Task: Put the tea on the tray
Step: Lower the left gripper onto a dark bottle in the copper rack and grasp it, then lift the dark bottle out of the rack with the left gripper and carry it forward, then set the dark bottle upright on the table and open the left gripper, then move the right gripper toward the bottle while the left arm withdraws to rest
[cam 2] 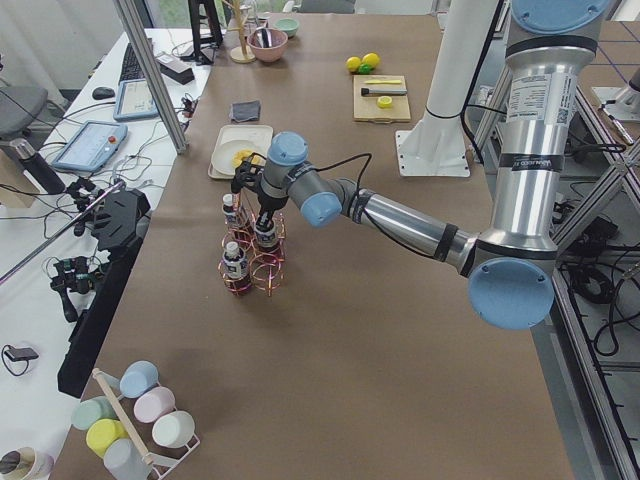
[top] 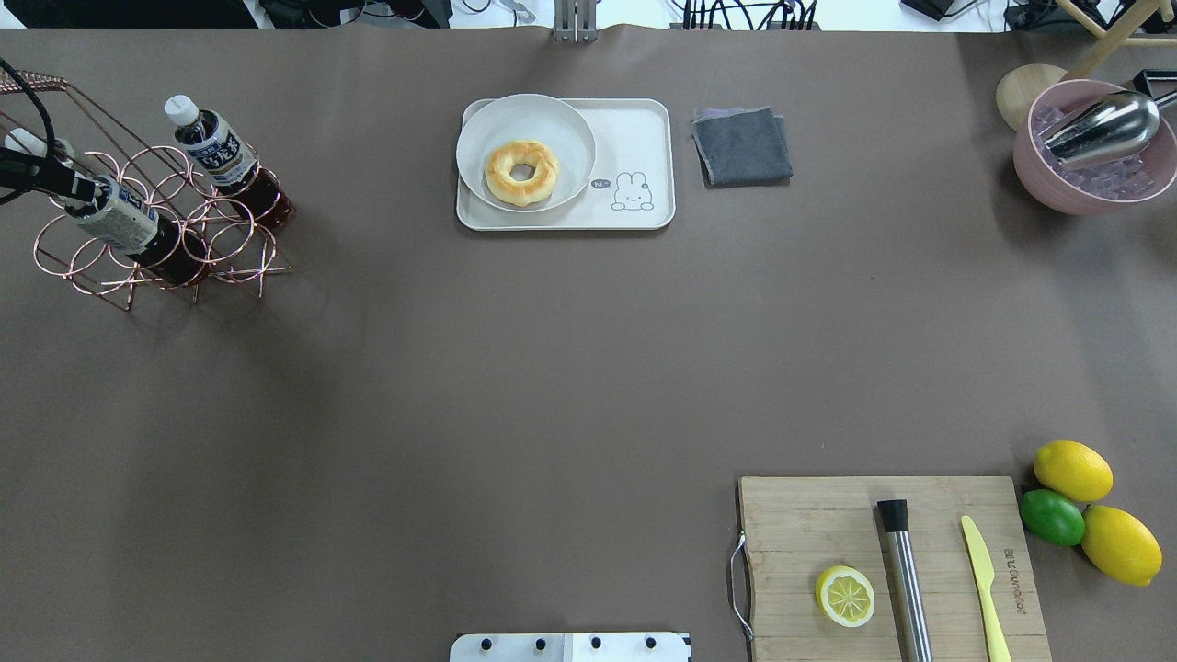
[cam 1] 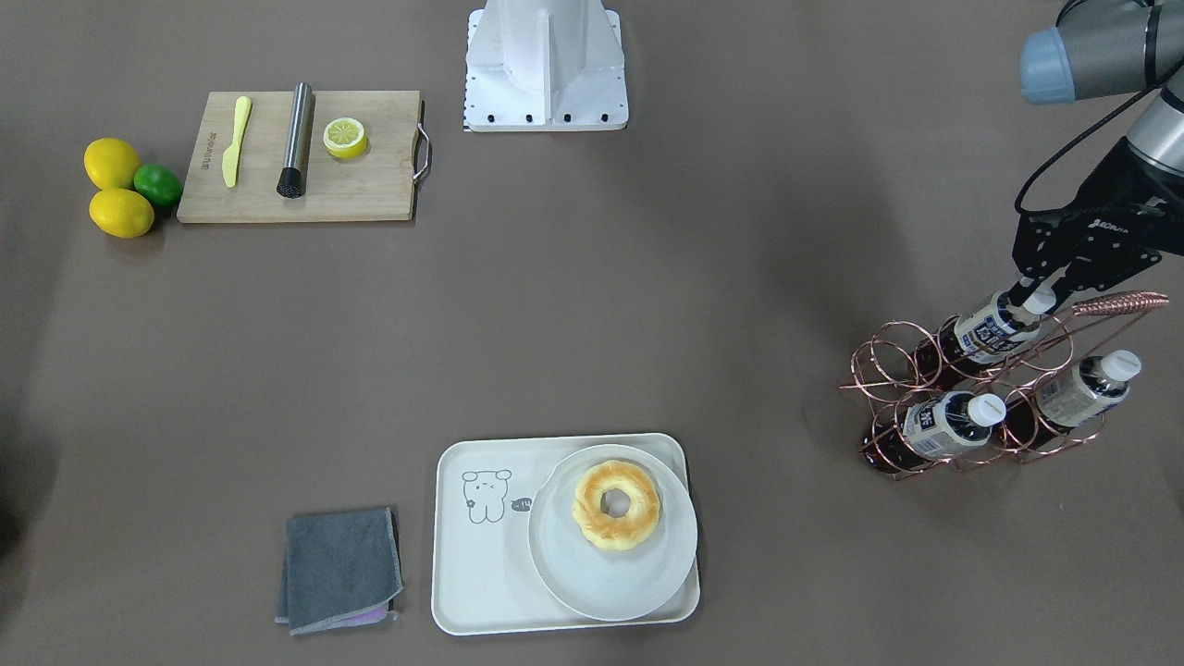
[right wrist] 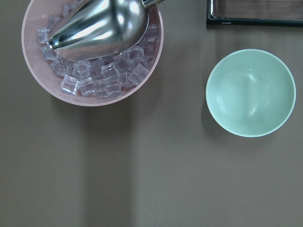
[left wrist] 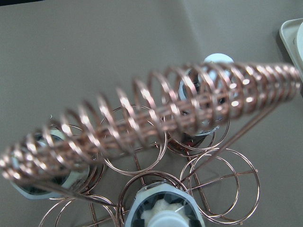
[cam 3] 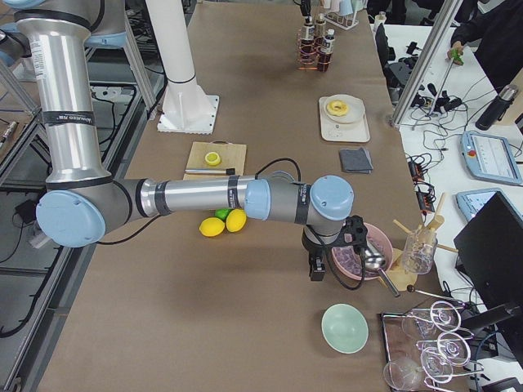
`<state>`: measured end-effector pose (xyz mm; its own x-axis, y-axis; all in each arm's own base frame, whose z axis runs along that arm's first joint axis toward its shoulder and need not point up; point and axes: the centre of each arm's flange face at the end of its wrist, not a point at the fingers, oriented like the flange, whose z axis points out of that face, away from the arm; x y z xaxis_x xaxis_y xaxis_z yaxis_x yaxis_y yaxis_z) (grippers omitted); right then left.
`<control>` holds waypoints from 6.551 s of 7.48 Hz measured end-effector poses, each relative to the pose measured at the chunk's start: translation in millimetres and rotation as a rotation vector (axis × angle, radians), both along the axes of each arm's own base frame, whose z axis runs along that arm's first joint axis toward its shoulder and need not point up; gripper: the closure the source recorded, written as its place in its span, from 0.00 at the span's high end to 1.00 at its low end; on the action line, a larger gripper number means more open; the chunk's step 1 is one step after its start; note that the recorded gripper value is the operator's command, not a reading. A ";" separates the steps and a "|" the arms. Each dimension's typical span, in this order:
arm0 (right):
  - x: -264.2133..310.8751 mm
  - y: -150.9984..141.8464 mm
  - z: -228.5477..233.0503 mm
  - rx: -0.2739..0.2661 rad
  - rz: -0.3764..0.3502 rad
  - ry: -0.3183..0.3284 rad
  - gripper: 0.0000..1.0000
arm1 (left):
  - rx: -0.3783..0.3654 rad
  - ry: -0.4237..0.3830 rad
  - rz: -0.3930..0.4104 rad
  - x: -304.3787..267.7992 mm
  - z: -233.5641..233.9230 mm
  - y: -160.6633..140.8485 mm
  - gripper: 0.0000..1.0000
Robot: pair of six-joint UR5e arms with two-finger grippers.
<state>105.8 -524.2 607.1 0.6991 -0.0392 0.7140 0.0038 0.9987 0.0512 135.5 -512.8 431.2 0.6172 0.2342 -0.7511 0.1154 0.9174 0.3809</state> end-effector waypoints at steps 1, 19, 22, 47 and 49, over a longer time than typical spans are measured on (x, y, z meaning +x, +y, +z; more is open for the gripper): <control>0.4 1.1 1.2 -0.001 0.000 0.000 1.00 | 0.002 0.002 -0.005 -8.2 -5.9 -2.8 0.00; 0.6 -2.3 -3.0 0.004 0.004 -0.011 1.00 | -0.140 -0.124 -0.041 115.2 -318.5 77.2 0.00; 1.0 -2.2 -2.6 0.004 0.003 -0.006 1.00 | -0.186 -0.089 -0.069 218.1 -374.5 90.1 0.00; -14.6 -20.7 -45.1 -0.011 0.060 -0.021 1.00 | 0.014 -0.073 -0.150 169.7 -206.9 53.3 0.98; -56.2 -33.5 -98.5 0.019 0.046 -0.072 1.00 | -0.011 -0.186 -0.114 95.4 -135.1 36.7 0.98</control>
<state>49.6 -557.7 508.5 0.6475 -0.0221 0.7618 -0.0465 0.9966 0.0685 230.8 -476.1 296.1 0.7675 0.1477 -0.6238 0.1471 0.9066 0.3956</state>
